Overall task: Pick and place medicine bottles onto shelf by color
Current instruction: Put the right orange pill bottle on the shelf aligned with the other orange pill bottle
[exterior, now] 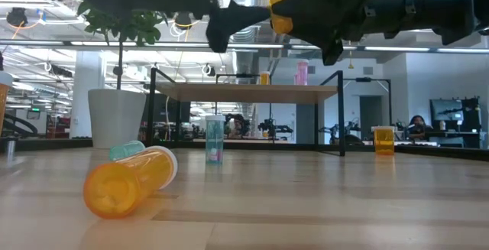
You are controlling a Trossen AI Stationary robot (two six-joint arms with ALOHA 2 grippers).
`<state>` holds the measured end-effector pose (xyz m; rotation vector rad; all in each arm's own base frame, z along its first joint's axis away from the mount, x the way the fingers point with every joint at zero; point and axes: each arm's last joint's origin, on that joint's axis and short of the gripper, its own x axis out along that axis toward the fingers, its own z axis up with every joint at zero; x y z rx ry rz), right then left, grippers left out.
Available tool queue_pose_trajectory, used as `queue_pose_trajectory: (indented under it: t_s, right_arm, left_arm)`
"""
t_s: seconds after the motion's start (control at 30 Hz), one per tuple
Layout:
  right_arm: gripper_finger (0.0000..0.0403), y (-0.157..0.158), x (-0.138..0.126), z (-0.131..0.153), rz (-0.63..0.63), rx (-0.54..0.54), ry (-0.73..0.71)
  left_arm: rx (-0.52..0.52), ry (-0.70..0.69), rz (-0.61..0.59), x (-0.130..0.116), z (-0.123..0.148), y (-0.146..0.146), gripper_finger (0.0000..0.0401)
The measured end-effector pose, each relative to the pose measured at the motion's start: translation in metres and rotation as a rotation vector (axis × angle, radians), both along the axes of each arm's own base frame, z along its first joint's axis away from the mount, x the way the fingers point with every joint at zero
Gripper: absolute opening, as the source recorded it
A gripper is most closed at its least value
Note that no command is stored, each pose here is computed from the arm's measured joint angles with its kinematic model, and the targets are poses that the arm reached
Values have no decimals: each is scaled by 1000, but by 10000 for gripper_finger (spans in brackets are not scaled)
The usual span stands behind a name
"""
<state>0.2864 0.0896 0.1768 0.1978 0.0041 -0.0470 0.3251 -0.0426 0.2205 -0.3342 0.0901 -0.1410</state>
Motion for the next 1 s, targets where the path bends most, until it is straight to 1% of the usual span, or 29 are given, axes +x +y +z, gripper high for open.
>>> queue_pose_trajectory:
  t_s: [0.07, 0.2, 0.3, 0.4, 0.67, 0.83, 1.0]
  right_arm:
    - [137, 0, 0, 0, -1, 0, 0]
    - [137, 0, 0, 0, 0, 0, 0]
    - [137, 0, 0, 0, 0, 1, 0]
    - [137, 0, 0, 0, 2, 2, 0]
    - [137, 0, 0, 0, 2, 4, 0]
    - [137, 0, 0, 0, 2, 8, 0]
    - [137, 0, 0, 0, 2, 11, 0]
  left_arm:
    - [-1, -20, 1, 5, 1, -1, 273]
    - [11, -12, 2, 11, 0, -2, 273]
    - [20, -10, 4, 12, 0, -2, 272]
    - [22, -11, 13, 12, 0, -2, 263]
    - [24, -4, 20, 12, -1, -1, 207]
    - [23, -4, 4, 11, -1, -2, 171]
    - [23, -4, 1, 11, -1, -2, 142]
